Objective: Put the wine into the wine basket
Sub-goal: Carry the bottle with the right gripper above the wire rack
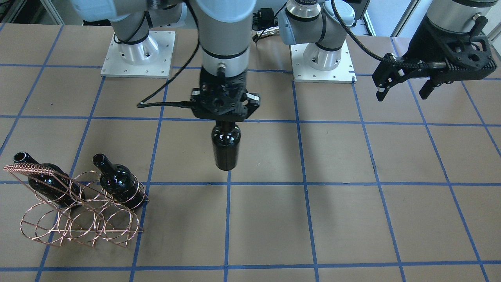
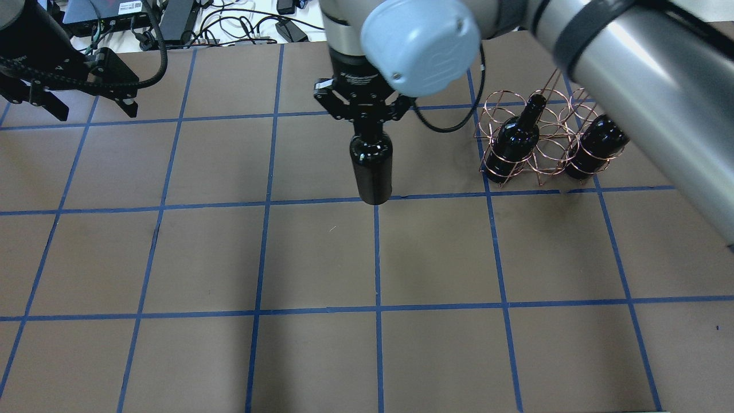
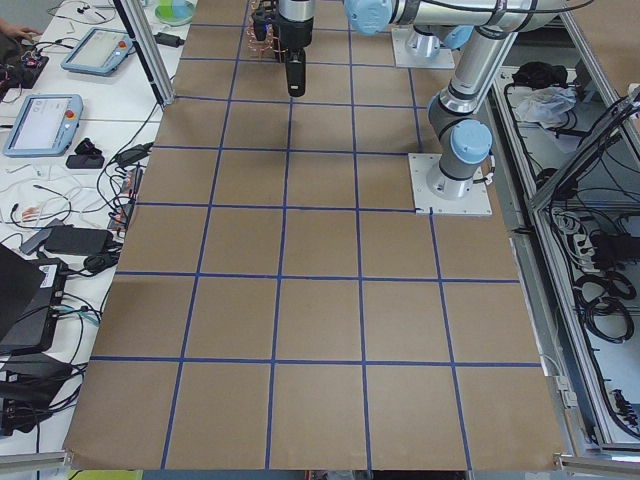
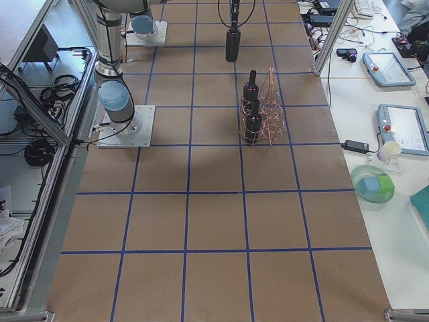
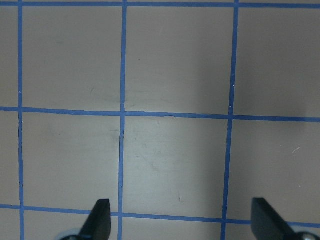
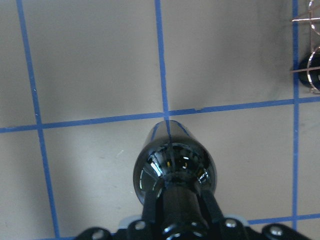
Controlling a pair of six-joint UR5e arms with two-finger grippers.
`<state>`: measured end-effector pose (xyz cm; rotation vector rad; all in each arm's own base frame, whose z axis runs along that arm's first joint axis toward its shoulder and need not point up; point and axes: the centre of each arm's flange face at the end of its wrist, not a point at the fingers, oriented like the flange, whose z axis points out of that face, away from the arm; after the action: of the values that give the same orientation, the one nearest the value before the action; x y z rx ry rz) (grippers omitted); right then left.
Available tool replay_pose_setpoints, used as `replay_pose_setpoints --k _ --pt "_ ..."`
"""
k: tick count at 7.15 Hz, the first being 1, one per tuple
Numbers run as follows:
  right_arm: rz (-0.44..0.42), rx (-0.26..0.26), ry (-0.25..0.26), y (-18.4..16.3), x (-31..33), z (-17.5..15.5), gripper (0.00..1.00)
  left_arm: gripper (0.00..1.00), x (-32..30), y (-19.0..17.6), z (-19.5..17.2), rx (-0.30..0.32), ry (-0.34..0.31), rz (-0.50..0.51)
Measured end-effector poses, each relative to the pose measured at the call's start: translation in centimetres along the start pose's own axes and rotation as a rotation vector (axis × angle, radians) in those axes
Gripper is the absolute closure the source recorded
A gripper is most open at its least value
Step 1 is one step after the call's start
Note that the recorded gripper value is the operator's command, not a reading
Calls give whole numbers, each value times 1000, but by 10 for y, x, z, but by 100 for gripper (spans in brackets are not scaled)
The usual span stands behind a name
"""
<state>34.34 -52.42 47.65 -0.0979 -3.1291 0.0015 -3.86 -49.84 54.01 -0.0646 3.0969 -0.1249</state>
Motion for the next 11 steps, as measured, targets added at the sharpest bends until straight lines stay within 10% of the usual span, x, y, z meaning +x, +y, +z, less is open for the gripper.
replay_pose_setpoints --k 4,8,11 --pt "-145 -32 17 -27 167 -48 100 0 100 18 8 -16 54 -36" --pt "-72 -56 42 -47 290 -62 100 0 124 33 18 -6 39 -12" --pt "-61 18 42 -74 299 -59 100 0 110 27 18 11 33 23"
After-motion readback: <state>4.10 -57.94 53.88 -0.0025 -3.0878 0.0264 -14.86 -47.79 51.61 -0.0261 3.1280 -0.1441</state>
